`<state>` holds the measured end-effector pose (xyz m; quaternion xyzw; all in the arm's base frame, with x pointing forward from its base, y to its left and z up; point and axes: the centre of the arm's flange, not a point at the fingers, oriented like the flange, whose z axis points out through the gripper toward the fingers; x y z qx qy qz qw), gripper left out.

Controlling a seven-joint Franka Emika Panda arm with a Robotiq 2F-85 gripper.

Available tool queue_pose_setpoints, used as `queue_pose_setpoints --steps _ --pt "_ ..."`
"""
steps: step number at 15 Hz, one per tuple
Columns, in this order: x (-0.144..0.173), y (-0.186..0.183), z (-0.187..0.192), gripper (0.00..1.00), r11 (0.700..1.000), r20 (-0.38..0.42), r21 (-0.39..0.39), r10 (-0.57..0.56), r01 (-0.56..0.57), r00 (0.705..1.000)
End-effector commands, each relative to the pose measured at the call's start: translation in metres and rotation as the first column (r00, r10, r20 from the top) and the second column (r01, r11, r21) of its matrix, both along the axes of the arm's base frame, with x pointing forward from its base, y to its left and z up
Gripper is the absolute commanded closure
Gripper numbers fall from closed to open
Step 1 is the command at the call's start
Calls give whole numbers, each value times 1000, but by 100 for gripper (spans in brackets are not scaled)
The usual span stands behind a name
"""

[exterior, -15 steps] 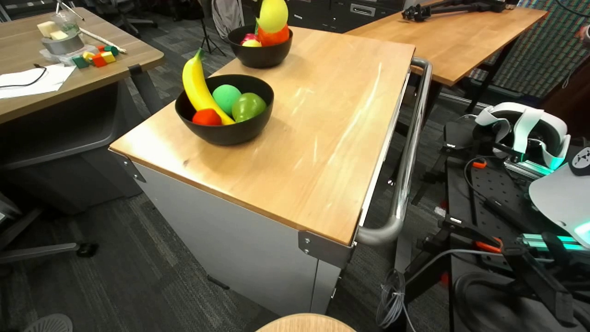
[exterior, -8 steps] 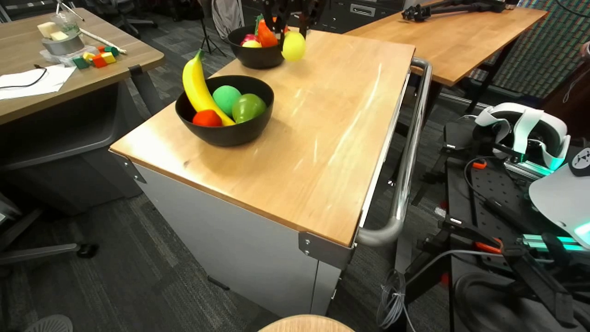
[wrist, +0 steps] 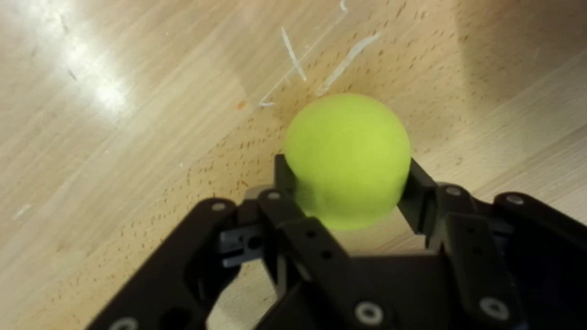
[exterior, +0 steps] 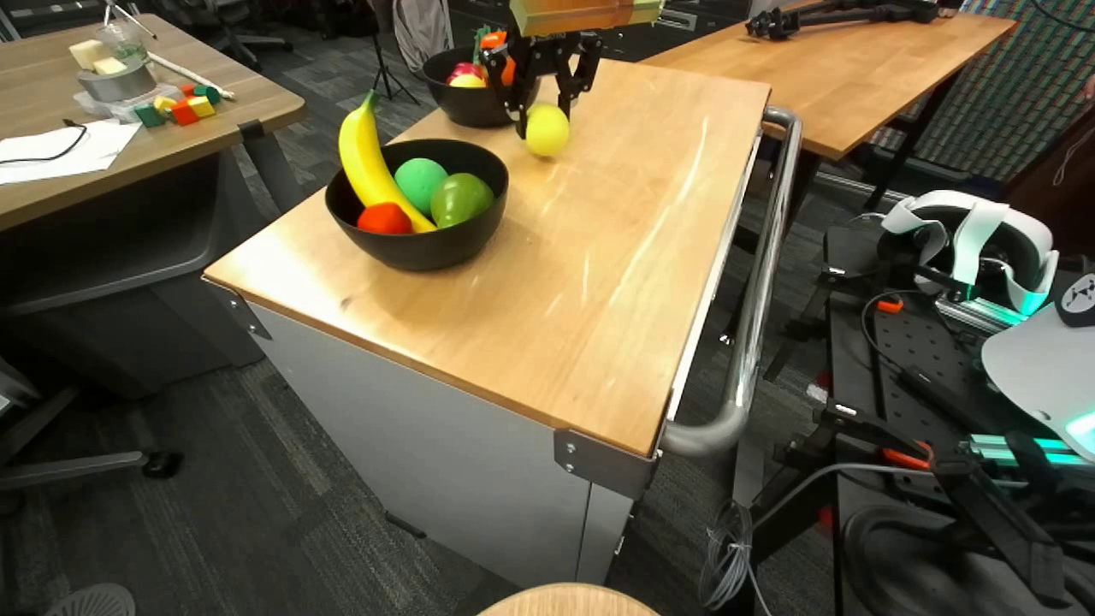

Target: Take the fruit and vegetable toys out of the black bowls and put them on the counter

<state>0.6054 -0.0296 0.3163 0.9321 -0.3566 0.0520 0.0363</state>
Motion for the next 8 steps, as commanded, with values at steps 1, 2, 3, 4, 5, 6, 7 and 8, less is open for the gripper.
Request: queue_pose_setpoints --steps 1,2,3,4,5,6,7,8 --pt "5 9 13 12 1000 7 -26 -10 10 1000" --pt "3 12 19 5 1000 8 -29 -3 3 1000" --pt "-2 17 29 0 999 -1 -41 12 -12 1000" --pt "-9 23 43 0 997 -3 -69 37 -37 999" --pt "-16 28 56 0 994 -3 -94 63 -63 998" --pt "-24 36 74 0 989 18 -105 108 -105 994" --pt "-28 44 90 0 984 63 -106 149 -142 987" --pt "-31 55 107 0 978 132 -100 194 -181 972"
